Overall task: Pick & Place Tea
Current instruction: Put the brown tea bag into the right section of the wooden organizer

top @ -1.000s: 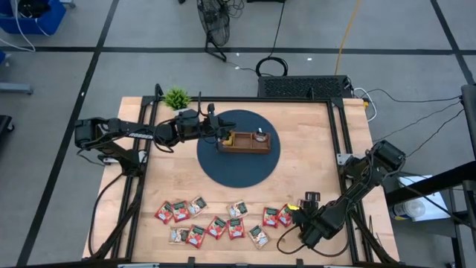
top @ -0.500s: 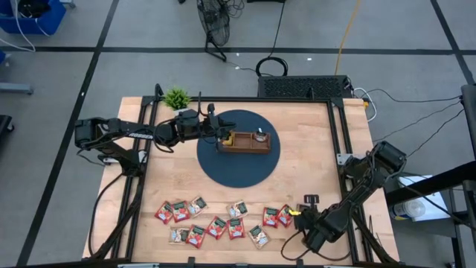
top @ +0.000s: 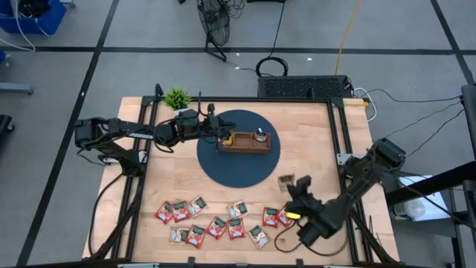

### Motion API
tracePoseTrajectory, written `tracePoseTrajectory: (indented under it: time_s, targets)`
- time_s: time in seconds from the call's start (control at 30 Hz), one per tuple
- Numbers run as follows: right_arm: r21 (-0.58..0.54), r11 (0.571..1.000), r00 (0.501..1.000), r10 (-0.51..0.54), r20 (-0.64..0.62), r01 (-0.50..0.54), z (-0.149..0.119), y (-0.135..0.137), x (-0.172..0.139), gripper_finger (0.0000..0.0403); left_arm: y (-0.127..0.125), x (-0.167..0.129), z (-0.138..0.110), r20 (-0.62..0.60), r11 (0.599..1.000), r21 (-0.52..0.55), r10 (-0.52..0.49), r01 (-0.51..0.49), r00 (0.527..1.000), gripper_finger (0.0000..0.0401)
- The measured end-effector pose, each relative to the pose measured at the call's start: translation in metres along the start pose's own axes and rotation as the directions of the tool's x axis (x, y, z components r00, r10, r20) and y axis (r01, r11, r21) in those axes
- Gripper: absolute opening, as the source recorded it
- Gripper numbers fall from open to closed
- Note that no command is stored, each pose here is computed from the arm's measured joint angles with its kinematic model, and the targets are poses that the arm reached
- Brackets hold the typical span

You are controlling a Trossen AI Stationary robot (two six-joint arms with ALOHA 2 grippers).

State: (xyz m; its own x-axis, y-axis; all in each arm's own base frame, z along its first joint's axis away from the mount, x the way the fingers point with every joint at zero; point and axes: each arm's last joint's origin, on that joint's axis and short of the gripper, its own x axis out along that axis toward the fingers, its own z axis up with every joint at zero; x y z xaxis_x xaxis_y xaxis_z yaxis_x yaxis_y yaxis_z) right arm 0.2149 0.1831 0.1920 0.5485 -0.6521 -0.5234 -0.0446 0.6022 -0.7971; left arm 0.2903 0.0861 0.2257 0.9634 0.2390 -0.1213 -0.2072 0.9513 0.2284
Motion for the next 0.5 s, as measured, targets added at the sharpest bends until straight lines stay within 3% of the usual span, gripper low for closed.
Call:
tracePoseTrajectory:
  time_s: [0.07,0.17,0.23,0.3,0.37,0.5]
  targets:
    - [-0.009,0.991,0.989,-0.135,0.065,0.136,0.007,-0.004,0.015,0.0005,0.000,0.000,0.001,0.008,1.000,0.000,0.001,-0.001,1.000,0.0035]
    - [-0.022,0.935,0.932,-0.350,0.093,0.353,0.011,-0.013,0.041,0.0005,0.000,0.000,0.001,0.013,1.000,0.001,0.000,0.000,1.000,0.0035]
    - [-0.012,0.907,0.906,-0.419,0.061,0.420,0.015,-0.018,0.062,0.0005,0.000,0.000,0.004,0.037,1.000,0.002,0.004,-0.004,0.999,0.0035]
    - [-0.027,0.891,0.891,-0.454,0.008,0.454,0.016,-0.024,0.083,0.0005,0.001,0.000,0.007,0.074,1.000,0.001,0.013,-0.013,0.997,0.0035]
    - [-0.017,0.902,0.901,-0.431,-0.035,0.431,0.015,-0.030,0.105,0.0005,0.001,-0.001,0.010,0.103,1.000,-0.018,0.020,-0.018,0.994,0.0035]
    - [0.041,0.927,0.928,-0.371,-0.036,0.372,0.010,-0.040,0.140,0.0005,0.001,-0.001,0.012,0.120,0.978,-0.211,0.020,0.006,0.993,0.0035]
